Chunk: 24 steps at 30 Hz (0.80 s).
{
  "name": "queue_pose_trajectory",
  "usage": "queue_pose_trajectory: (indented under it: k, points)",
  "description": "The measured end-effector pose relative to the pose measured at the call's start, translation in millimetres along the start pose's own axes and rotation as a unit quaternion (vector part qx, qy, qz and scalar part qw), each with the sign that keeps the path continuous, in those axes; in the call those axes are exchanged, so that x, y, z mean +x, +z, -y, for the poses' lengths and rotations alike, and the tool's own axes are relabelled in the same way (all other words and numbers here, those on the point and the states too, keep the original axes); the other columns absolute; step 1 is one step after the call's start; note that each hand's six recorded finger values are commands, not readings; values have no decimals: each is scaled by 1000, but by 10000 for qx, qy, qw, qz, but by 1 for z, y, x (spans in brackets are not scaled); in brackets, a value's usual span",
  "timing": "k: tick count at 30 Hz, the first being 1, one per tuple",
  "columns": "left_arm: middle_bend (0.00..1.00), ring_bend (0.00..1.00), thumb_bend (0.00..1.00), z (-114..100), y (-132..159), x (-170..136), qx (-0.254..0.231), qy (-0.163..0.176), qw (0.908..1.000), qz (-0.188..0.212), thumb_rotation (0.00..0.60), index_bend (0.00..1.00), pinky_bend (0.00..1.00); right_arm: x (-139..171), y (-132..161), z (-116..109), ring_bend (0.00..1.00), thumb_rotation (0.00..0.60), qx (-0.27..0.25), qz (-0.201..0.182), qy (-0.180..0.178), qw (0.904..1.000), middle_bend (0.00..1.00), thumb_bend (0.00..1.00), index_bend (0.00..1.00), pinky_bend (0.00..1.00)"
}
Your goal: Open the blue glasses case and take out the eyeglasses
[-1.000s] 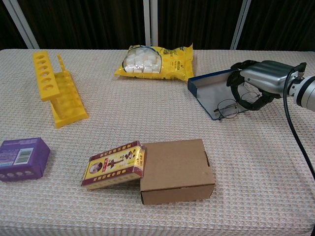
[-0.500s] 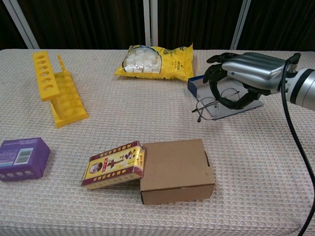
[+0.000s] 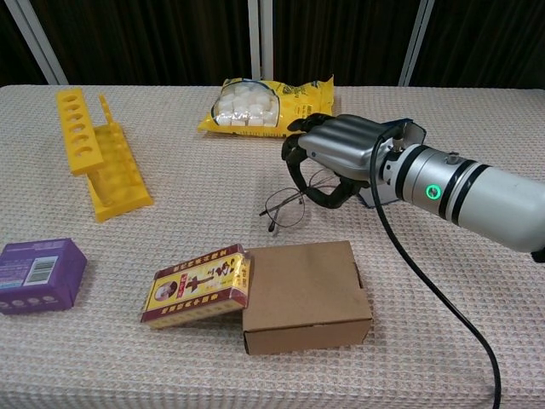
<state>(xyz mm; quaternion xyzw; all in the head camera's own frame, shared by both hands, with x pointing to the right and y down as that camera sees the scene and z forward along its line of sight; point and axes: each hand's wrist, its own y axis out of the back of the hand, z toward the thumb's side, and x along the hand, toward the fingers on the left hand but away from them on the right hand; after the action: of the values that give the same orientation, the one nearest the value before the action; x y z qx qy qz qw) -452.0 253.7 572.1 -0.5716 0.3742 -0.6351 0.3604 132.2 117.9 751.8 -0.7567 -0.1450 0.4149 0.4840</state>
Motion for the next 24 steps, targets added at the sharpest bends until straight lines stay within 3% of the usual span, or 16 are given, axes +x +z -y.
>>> queue_pose_trajectory:
  k: [2, 4, 13, 16, 20, 24]
  points:
    - [198, 129, 0, 0, -1, 0, 2, 9, 10000, -5, 600, 204, 139, 2, -1, -3, 0, 600, -3, 14, -30, 10000, 116, 365, 98, 0]
    - [198, 129, 0, 0, -1, 1, -1, 11, 10000, 7, 600, 204, 138, 5, -6, -7, 0, 600, 10, 54, -81, 10000, 108, 361, 52, 0]
    - [198, 129, 0, -3, 2, 6, 12, 66, 9999, 89, 600, 204, 138, 58, -67, -49, 0, 600, 99, 639, -548, 9964, 99, 367, 39, 0]
    - [197, 129, 0, -5, 3, 8, 7, 117, 9999, 98, 600, 204, 139, 94, -97, -65, 0, 600, 138, 985, -688, 9927, 81, 374, 38, 0]
    - [187, 129, 0, -6, 5, 10, 30, 235, 9997, 106, 600, 204, 139, 167, -140, -82, 0, 600, 97, 1635, -873, 9826, 59, 387, 38, 0]
    - [187, 129, 0, -7, 7, 12, 60, 277, 9995, 109, 600, 204, 138, 240, -164, -89, 0, 600, -172, 2197, -1032, 9699, 50, 419, 24, 0]
